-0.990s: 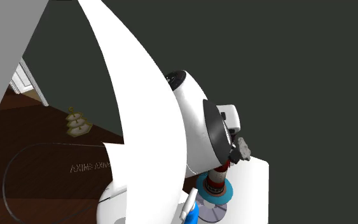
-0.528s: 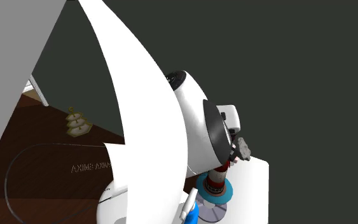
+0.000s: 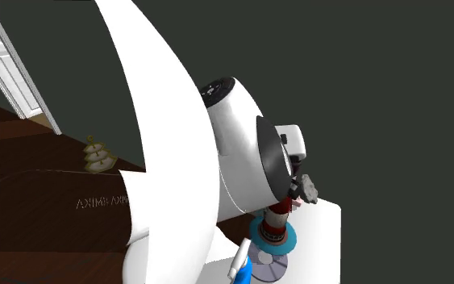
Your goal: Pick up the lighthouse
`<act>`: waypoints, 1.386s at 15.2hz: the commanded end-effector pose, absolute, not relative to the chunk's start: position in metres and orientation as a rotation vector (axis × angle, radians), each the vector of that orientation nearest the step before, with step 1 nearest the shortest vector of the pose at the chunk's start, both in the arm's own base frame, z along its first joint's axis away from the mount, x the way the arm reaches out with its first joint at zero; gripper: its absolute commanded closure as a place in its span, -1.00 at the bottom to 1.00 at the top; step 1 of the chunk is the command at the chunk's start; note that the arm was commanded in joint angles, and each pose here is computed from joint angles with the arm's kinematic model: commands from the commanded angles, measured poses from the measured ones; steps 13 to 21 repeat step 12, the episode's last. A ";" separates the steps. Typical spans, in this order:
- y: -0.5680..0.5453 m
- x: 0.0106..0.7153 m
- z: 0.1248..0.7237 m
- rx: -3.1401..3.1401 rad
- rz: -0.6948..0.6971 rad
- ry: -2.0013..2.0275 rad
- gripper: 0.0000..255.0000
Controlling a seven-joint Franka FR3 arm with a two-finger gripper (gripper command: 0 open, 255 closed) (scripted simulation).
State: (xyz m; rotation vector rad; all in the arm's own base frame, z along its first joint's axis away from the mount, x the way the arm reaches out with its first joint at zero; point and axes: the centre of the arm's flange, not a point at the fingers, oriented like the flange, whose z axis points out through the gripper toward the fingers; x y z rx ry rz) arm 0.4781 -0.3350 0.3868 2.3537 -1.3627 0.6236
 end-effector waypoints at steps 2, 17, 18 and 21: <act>-0.337 0.478 0.405 2.354 0.625 -1.362 1.00; -0.337 0.478 0.448 2.354 0.625 -1.362 1.00; -0.337 0.478 0.448 2.354 0.625 -1.362 1.00; -0.337 0.478 0.448 2.354 0.625 -1.362 1.00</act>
